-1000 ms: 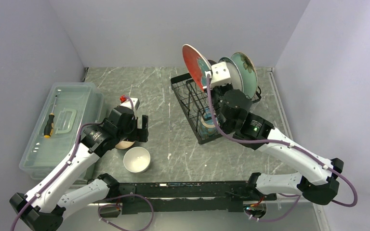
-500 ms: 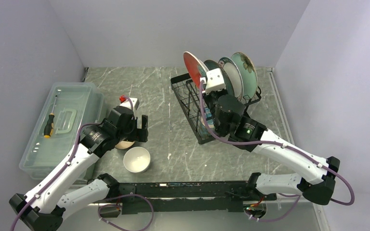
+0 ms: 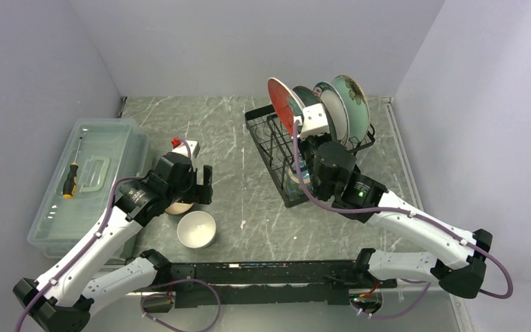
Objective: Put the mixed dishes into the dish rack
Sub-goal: Insert the plate into the dish rack.
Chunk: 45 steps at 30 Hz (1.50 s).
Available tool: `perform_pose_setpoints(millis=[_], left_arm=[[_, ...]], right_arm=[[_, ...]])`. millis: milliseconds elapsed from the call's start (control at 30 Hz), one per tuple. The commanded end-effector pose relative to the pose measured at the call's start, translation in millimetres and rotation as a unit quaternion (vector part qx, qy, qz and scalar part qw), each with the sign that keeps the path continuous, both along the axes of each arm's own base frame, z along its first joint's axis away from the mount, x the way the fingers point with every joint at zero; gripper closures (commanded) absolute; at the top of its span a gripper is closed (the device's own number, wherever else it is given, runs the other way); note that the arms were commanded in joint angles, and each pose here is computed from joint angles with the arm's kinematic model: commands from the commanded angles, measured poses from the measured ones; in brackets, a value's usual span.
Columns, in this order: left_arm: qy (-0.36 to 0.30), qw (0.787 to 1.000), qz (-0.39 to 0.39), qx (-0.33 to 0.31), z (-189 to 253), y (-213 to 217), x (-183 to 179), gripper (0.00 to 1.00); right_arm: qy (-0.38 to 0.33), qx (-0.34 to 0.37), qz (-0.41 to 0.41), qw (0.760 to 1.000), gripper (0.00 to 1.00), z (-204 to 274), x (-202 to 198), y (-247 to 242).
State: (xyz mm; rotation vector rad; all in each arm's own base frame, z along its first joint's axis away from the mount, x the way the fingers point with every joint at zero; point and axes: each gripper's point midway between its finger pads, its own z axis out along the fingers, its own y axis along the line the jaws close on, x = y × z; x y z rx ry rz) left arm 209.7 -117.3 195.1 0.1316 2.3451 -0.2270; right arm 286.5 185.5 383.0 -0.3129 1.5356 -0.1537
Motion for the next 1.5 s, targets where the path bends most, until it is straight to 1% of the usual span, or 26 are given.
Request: perform_pose_setpoints(millis=[0, 200, 733, 1167, 1467], left_arm=[[-0.012, 1.0, 0.004, 0.002, 3.1, 1.4, 3.6, 0.01], [-0.011, 1.0, 0.004, 0.004, 2.6, 1.4, 4.0, 0.01], [-0.012, 1.0, 0.006, 0.002, 3.3, 2.0, 3.4, 0.01], [-0.012, 1.0, 0.006, 0.002, 3.2, 2.1, 3.2, 0.01], [-0.013, 1.0, 0.006, 0.002, 3.5, 2.5, 2.9, 0.01]], right_arm=[[-0.074, 0.15, -0.01, 0.986, 1.0, 64.2, -10.8, -19.3], [-0.074, 0.153, -0.016, 0.985, 1.0, 65.1, -11.9, -23.6], [-0.054, 0.157, -0.027, 0.986, 1.0, 37.7, -9.6, -22.4], [-0.038, 0.167, -0.037, 0.985, 1.0, 37.6, -7.1, -19.7], [-0.024, 0.17, -0.043, 0.984, 1.0, 25.0, -5.3, -16.6]])
